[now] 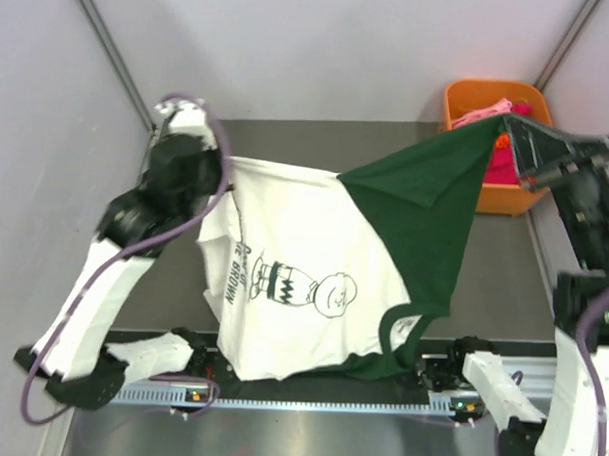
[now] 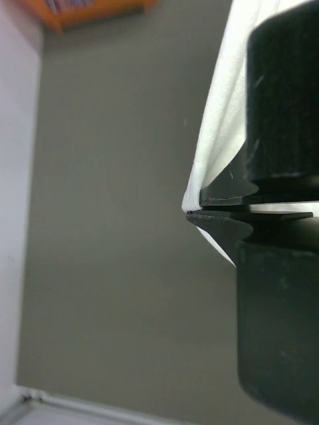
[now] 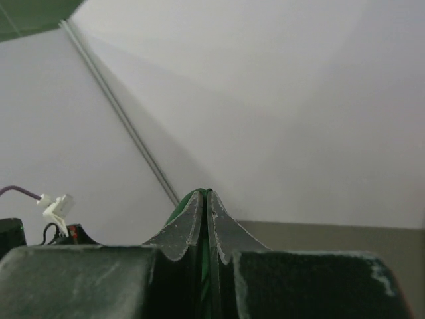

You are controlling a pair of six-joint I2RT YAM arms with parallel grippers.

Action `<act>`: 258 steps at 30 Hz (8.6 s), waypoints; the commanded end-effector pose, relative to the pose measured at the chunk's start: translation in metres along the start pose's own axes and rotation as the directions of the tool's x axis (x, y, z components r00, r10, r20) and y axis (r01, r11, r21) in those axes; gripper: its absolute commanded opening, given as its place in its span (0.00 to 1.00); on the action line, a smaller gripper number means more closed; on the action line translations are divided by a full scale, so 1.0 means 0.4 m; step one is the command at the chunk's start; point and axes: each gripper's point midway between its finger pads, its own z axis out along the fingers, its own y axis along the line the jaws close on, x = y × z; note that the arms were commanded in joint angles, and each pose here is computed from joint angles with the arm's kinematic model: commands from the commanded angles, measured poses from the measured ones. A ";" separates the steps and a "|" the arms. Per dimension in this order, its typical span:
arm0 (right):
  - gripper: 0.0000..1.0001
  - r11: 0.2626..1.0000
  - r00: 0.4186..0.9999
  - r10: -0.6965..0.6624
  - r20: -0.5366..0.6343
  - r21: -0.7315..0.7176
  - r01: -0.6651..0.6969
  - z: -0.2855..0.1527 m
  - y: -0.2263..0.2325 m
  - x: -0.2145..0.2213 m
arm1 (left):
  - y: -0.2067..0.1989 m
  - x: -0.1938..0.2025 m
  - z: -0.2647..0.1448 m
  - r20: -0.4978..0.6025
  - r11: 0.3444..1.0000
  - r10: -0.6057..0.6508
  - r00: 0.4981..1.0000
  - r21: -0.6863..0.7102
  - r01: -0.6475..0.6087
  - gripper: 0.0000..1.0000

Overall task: Fold and stack the t-shirts
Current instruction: Flatten the tshirt out

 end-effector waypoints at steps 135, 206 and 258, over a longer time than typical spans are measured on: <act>0.00 0.820 0.868 0.261 -0.422 0.572 0.032 -0.035 -0.633 0.642 | -0.009 0.702 0.227 -0.482 0.998 -0.063 0.874 -0.008 0.068 0.00; 0.00 0.956 0.984 0.170 -0.052 -0.235 -0.177 0.485 -0.202 -0.069 | 0.137 -0.528 0.215 0.444 0.945 -0.328 0.834 0.156 0.289 0.00; 0.00 0.890 0.688 0.206 -0.696 0.426 0.164 -0.136 -0.509 0.810 | 0.326 0.553 0.136 -0.159 0.739 -0.662 0.733 -0.302 0.602 0.00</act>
